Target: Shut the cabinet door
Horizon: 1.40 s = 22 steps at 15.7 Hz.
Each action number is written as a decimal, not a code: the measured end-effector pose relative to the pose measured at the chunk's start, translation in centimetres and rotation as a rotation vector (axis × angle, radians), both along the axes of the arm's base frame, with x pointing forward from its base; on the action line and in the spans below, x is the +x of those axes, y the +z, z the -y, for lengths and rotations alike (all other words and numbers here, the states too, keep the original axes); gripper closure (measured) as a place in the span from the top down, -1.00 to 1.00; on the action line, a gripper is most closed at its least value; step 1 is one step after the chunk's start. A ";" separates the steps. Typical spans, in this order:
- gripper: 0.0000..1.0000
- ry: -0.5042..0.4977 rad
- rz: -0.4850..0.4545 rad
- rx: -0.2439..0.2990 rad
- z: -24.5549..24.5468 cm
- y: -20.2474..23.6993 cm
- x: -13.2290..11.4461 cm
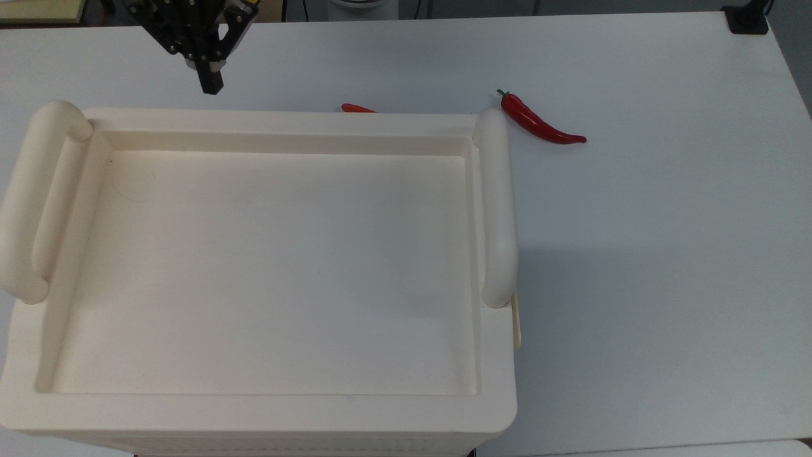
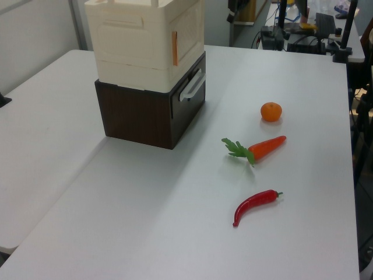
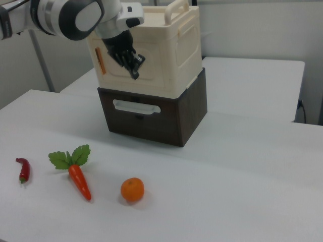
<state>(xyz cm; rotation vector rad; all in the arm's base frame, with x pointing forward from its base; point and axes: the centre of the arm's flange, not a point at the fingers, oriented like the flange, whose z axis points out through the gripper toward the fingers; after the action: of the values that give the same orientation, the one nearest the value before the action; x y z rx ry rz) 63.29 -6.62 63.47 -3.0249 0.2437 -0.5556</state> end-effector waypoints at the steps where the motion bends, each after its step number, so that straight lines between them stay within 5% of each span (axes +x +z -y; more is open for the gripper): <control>1: -0.98 0.010 -0.041 -0.020 -0.3 -0.3 -0.4; 7: -0.98 0.127 -0.237 -0.100 -2.3 -1.9 -3.8; 15: -0.84 0.231 -0.309 -0.122 -2.3 -2.4 -8.0; 22: 0.48 0.225 -0.318 -0.121 -1.9 -2.5 -8.2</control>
<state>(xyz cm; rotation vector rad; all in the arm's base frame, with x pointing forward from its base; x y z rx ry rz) 55.04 -4.73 60.93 -3.1853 -0.1230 -0.0732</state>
